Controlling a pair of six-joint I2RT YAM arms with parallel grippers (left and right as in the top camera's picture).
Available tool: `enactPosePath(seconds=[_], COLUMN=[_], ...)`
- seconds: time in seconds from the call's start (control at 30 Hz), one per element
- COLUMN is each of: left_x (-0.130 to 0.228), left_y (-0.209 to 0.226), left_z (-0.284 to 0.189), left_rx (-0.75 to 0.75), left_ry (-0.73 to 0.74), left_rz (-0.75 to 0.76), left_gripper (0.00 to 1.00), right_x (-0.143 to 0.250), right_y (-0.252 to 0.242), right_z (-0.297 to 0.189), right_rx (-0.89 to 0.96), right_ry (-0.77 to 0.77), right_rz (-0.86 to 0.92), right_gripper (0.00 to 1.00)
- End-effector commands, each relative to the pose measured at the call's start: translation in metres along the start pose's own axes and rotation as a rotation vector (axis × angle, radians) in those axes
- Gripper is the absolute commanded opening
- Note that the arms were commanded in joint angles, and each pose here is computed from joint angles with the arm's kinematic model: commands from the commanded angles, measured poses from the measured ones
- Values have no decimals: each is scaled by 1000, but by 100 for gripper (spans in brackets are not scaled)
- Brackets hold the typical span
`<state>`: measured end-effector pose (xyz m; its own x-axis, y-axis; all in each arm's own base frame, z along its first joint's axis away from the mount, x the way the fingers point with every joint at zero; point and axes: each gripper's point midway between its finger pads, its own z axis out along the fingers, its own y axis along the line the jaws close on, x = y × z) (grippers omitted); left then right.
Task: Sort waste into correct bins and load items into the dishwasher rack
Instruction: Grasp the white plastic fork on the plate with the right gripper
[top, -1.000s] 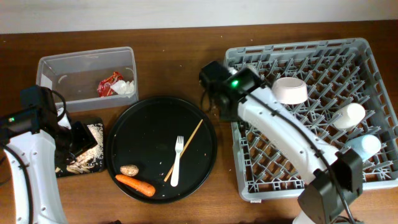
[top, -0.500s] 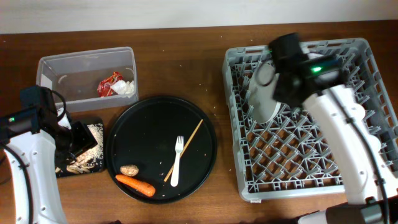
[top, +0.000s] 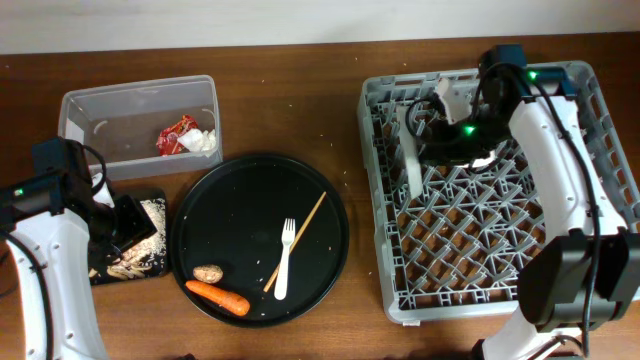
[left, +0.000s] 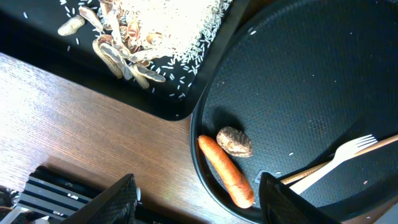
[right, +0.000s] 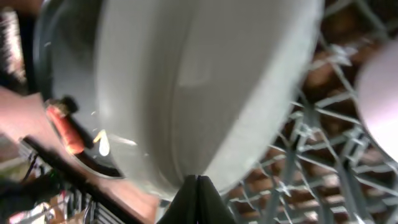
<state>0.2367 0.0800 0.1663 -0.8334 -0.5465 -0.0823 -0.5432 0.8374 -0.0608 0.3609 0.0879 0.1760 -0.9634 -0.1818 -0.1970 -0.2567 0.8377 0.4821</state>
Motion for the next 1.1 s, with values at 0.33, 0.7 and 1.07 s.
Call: enactPosePath(seconds=[0.33,0.7,1.07], left_x=[-2,7,10], left_y=[-1,-41,-45], left_z=[-5,-5,-4], left_rx=[12,62,60], left_ry=[-22,-23,-18], left_rz=[-8,151,173], left_gripper=[63,71,74], right_x=[16,66,74], right_y=[-14,53,180], right_z=[-16,-87,115], right_rx=[147,239,202], right_ry=[37,-104,80], right_rz=[62,174,35], right_gripper=[21,42,76])
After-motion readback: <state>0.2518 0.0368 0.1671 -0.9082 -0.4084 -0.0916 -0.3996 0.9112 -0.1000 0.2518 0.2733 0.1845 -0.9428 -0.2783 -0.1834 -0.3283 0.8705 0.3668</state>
